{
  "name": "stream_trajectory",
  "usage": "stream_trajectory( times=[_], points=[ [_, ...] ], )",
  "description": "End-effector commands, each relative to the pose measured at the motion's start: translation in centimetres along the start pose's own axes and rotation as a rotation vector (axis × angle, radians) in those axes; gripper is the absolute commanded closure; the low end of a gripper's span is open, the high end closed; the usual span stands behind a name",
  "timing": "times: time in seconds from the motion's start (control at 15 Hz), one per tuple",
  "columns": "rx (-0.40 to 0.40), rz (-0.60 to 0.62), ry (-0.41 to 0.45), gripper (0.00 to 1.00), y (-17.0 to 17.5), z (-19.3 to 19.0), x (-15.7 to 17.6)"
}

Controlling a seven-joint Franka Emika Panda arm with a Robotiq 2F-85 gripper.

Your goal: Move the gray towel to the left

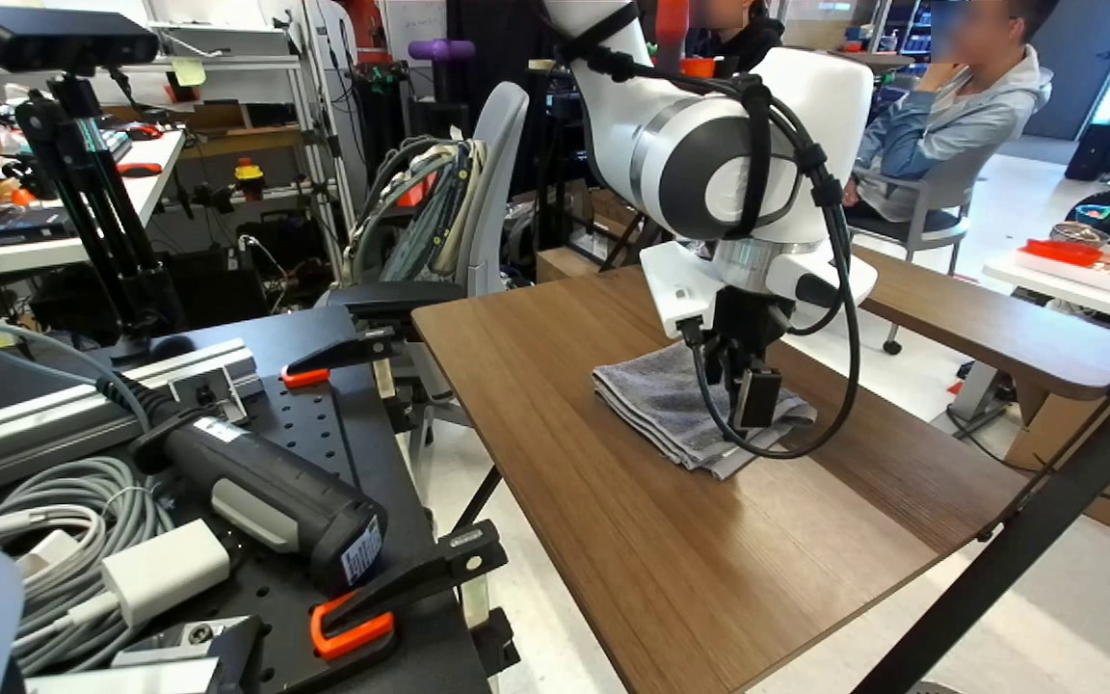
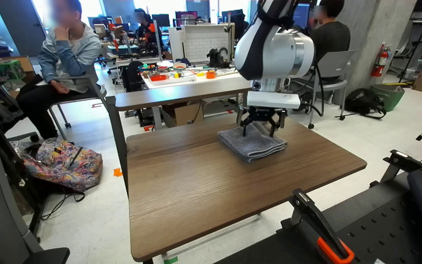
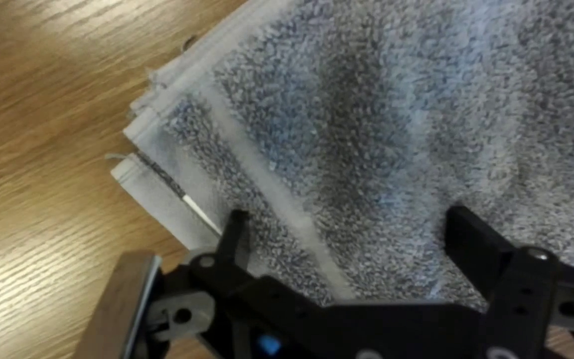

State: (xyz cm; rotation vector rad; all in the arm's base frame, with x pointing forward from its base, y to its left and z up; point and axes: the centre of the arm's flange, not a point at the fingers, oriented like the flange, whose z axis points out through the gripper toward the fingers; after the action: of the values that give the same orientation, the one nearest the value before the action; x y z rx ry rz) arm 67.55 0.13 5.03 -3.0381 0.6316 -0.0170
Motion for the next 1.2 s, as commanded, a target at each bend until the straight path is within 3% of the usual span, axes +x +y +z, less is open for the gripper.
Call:
stream_trajectory(
  times=[0.0, 0.67, 1.13],
  points=[
    [-0.022, -0.007, 0.006, 0.0, -2.8, 1.2, 0.3],
    [-0.005, -0.034, 0.015, 0.0, -11.0, 2.6, -3.9],
    [0.005, -0.054, 0.003, 0.0, -14.4, 2.8, -7.5]
  ],
)
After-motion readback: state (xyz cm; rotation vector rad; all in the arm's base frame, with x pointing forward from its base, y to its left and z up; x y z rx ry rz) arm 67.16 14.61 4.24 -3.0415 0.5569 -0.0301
